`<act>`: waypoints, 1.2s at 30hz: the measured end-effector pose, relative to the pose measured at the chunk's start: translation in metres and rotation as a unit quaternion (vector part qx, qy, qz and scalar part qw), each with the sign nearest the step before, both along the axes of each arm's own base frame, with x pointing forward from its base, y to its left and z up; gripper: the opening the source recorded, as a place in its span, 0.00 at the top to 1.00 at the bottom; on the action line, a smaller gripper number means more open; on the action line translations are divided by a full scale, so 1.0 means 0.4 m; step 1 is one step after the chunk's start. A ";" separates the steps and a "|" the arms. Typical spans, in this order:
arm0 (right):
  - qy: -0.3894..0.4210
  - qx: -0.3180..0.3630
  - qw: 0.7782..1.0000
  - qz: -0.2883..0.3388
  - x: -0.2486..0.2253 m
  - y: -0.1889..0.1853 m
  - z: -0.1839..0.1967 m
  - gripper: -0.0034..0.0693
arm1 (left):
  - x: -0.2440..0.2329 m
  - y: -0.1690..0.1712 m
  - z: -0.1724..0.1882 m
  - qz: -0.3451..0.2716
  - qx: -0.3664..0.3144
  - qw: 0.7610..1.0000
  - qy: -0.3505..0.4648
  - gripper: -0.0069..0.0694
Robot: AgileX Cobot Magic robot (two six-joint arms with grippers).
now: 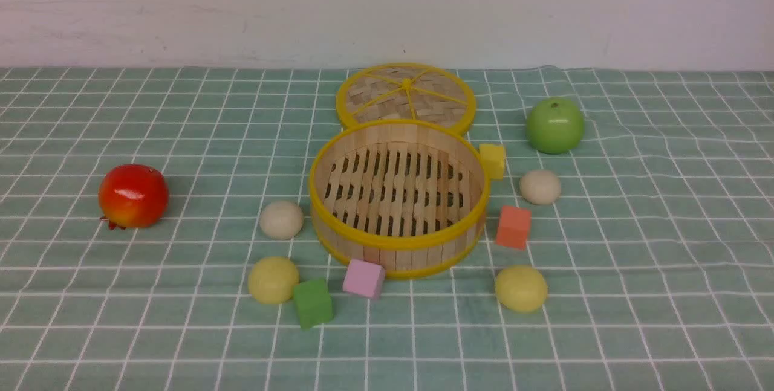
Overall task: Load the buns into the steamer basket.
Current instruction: Use the left arm to grab a steamed stuffed bun
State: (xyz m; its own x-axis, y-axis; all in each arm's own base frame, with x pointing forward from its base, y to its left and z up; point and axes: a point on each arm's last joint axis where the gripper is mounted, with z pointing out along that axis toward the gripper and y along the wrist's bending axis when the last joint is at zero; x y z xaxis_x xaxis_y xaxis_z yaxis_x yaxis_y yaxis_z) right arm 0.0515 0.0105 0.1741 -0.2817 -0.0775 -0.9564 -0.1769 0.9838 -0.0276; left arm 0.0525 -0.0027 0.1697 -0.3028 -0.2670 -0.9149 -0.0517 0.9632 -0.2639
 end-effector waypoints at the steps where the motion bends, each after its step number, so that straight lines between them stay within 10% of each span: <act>1: 0.000 0.000 1.000 0.000 0.000 0.000 0.000 0.62 | 0.000 0.000 0.000 0.000 0.000 1.000 0.000 0.60; 36: 0.000 -0.003 1.000 0.000 0.000 -0.001 0.000 0.62 | 0.002 -0.005 0.007 0.004 -0.046 0.999 -0.014 0.60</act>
State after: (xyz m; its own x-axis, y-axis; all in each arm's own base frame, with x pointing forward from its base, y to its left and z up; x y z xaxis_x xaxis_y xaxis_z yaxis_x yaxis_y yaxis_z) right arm 0.0515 0.0103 0.1740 -0.2811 -0.0832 -0.9561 -0.1764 0.9837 -0.0338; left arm 0.0533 -0.0045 0.1724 -0.2752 -0.3523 -0.8945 -0.0499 0.9344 -0.3526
